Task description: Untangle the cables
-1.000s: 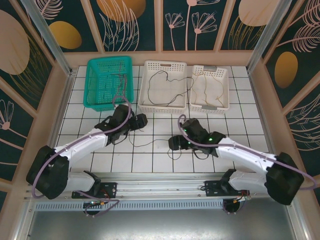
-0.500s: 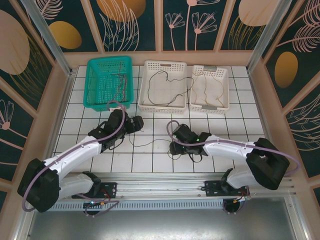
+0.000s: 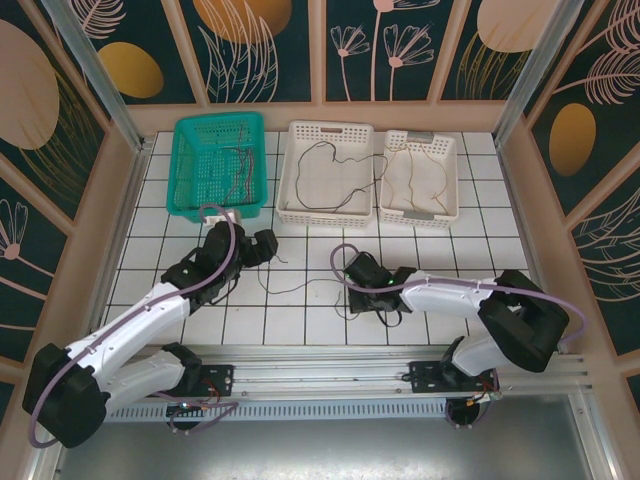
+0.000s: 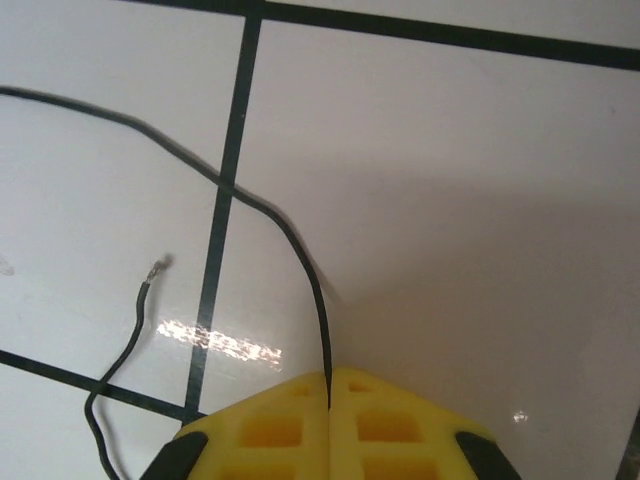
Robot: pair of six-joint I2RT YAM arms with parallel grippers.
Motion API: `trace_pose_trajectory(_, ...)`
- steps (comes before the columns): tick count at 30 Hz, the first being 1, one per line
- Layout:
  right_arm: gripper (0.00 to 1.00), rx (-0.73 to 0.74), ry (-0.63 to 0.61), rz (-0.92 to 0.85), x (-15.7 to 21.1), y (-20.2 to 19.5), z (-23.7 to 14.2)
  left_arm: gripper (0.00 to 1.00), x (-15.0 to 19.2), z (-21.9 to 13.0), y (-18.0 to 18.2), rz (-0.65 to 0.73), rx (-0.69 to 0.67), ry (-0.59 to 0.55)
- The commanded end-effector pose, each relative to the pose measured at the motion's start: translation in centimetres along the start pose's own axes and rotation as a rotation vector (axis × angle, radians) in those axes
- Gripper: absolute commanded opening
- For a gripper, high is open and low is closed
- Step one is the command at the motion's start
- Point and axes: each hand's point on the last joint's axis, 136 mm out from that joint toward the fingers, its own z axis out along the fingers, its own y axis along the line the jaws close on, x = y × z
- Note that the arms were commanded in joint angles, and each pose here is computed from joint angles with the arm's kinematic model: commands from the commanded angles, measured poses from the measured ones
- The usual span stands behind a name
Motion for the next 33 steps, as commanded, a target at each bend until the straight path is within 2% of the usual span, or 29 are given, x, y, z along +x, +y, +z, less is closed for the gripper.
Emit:
trace_pose_trajectory(1,0.00,-0.089,0.037,-0.008,0.5,2.1,0.9,0.95,-1.4,-1.2,-0.1,0.035,-0.022,-0.030)
trace_pose_trajectory(6,0.00,-0.140,-0.119,-0.020,-4.1,4.2,-3.6,0.96,-3.5,-3.3,-0.6,0.057,-0.022,-0.087)
trace_pose_trajectory(11,0.00,-0.272,-0.327,-0.044,-10.4,7.7,-11.7,0.96,-4.9,-4.5,-0.1,0.098,-0.068,-0.131)
trace_pose_trajectory(17,0.00,-0.352,-0.513,-0.105,-17.4,11.3,-21.0,0.97,-4.8,-4.6,0.5,0.111,-0.086,-0.143)
trace_pose_trajectory(26,0.00,-0.459,-0.755,-0.208,-25.8,15.9,-34.9,0.97,-4.6,-4.5,0.8,0.108,-0.087,-0.155)
trace_pose_trajectory(33,0.00,-0.589,-0.875,-0.274,-30.4,18.6,-43.7,0.97,-4.4,-4.1,1.0,0.111,-0.093,-0.157)
